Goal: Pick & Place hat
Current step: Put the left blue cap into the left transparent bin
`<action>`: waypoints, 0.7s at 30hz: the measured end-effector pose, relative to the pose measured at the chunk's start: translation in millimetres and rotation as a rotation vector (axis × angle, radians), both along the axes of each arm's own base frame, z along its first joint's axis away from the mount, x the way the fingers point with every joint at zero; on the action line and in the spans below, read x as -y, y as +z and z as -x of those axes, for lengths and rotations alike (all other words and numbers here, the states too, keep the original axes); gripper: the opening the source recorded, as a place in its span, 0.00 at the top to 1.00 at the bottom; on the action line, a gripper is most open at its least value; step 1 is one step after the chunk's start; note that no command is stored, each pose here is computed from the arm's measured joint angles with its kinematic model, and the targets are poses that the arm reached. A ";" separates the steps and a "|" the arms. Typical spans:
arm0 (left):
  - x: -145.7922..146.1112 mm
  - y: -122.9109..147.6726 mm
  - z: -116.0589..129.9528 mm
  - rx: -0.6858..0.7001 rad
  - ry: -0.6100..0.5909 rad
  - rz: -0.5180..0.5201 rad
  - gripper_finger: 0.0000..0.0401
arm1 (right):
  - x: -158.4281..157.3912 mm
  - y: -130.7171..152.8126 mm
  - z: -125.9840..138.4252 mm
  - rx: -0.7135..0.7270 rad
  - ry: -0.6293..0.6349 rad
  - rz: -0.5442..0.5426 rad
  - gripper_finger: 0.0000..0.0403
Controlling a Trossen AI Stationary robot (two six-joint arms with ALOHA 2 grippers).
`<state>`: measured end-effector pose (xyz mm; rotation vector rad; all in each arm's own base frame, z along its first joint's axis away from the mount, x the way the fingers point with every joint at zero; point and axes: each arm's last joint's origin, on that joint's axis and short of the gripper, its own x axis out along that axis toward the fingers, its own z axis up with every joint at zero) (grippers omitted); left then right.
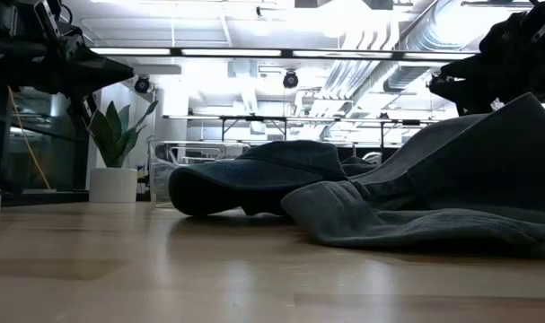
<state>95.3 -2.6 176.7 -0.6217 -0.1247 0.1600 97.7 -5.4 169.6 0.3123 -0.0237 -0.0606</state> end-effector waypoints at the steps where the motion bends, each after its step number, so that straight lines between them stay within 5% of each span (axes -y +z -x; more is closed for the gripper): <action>1: 0.0 0.5 0.1 0.000 0.000 -0.001 1.00 | 0.0 0.1 0.0 0.000 0.000 0.000 0.58; 9: -2.1 2.3 0.9 0.003 0.074 -0.014 1.00 | 0.0 0.1 0.0 0.000 0.000 0.000 0.58; 13: 0.0 0.2 -0.3 -0.070 0.015 -0.267 1.00 | 0.0 0.0 0.0 0.000 0.000 0.000 0.58; 21: 2.5 -4.8 -8.0 -0.150 -0.048 -0.352 1.00 | 0.0 0.0 0.0 0.000 0.000 0.000 0.58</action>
